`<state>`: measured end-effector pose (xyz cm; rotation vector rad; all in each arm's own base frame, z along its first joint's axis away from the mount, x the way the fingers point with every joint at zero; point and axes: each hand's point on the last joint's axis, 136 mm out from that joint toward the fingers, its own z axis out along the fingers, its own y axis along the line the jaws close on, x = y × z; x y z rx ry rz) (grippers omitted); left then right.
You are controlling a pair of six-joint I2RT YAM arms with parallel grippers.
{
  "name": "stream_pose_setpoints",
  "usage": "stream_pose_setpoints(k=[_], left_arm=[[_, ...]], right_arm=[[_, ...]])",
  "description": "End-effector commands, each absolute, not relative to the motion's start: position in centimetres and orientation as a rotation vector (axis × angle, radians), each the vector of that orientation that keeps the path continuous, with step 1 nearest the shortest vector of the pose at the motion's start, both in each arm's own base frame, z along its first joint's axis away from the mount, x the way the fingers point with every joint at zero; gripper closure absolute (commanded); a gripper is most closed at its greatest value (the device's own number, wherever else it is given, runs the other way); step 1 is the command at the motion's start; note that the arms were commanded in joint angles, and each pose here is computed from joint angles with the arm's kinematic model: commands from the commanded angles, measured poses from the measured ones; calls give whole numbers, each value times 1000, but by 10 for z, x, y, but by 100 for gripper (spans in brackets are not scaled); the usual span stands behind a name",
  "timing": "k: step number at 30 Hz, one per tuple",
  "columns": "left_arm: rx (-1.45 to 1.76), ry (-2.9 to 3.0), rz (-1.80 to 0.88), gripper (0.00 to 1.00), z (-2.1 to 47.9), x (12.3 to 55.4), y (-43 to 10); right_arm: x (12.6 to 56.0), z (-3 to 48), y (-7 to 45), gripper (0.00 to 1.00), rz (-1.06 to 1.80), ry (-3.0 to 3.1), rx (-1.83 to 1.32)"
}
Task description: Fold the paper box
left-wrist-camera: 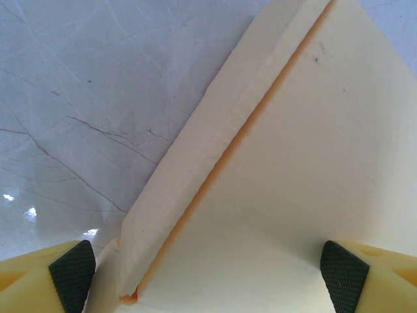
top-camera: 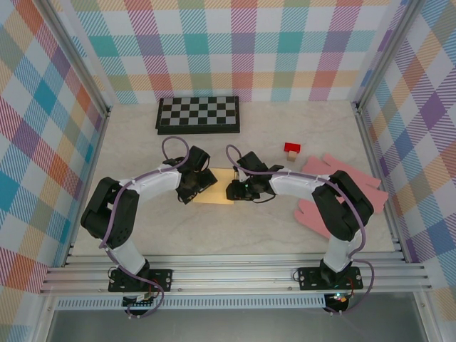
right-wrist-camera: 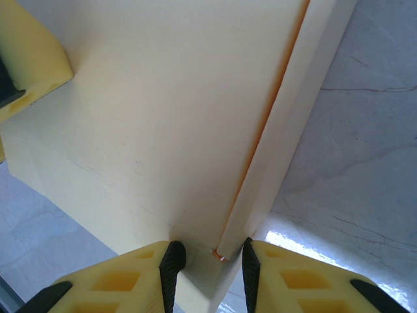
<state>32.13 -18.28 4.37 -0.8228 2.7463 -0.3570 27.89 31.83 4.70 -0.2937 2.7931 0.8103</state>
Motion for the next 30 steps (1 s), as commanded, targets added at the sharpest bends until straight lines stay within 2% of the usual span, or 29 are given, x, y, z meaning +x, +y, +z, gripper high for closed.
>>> stream_pose_setpoints(k=[1,17,30], left_arm=[[-829,2827,-228,10,18,303,-173],[-832,2841,-191,11,8,301,-170],[-832,2847,-140,11,0,298,-164]], right_arm=[[275,32,320,67,806,2813,-347],[275,10,304,68,685,2815,-372],[265,-4,289,68,614,2907,-220]])
